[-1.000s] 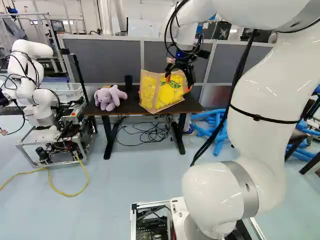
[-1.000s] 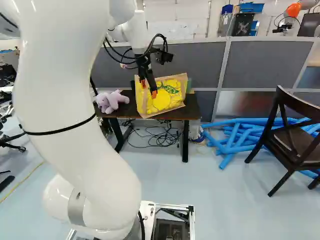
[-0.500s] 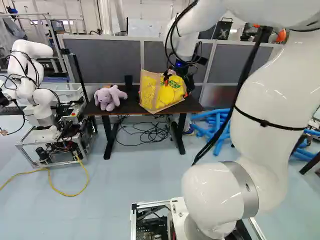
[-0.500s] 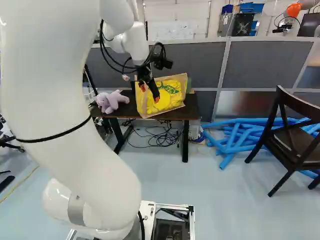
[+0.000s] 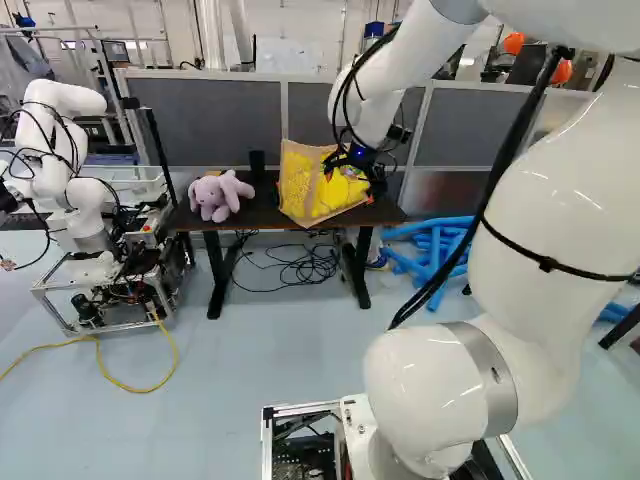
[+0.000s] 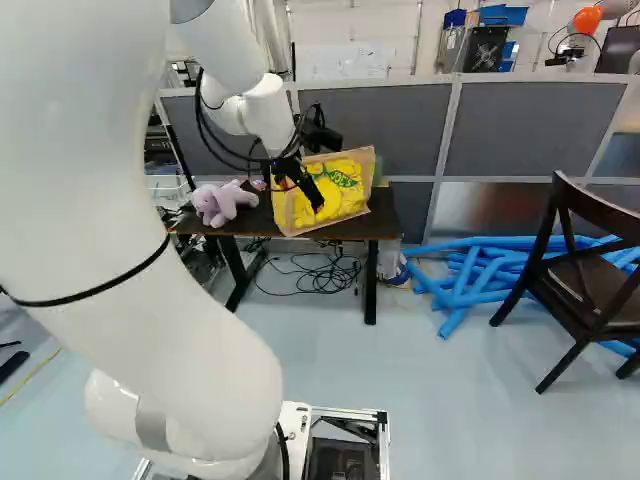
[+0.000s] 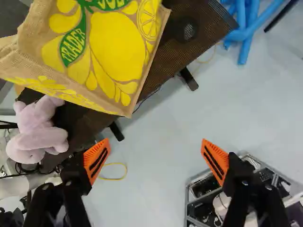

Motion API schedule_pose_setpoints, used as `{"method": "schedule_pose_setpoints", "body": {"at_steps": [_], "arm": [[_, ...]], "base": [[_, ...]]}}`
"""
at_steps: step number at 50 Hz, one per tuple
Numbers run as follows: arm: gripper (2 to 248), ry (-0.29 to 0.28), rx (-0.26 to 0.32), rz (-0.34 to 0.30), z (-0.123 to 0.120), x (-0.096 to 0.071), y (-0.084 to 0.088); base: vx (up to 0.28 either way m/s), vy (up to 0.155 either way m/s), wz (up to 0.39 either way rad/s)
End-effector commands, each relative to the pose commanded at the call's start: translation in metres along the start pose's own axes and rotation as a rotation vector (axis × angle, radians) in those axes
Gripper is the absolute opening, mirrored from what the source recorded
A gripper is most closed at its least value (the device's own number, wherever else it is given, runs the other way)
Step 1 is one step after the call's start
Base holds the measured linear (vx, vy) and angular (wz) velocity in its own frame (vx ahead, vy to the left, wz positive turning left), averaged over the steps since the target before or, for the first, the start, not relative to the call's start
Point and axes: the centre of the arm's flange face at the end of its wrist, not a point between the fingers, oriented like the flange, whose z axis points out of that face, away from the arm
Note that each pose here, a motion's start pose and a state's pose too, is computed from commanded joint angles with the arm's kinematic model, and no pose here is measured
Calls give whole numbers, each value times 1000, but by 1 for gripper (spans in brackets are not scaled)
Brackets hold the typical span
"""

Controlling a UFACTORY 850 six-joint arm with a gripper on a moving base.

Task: Pick up the bag on the ground and place it on the table

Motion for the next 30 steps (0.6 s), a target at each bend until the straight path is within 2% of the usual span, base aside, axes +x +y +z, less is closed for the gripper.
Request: {"method": "schedule_pose_setpoints", "body": {"at_steps": [30], "arm": [[247, 214, 124, -211, 25, -62, 42]], "base": [[0, 0, 0]]}}
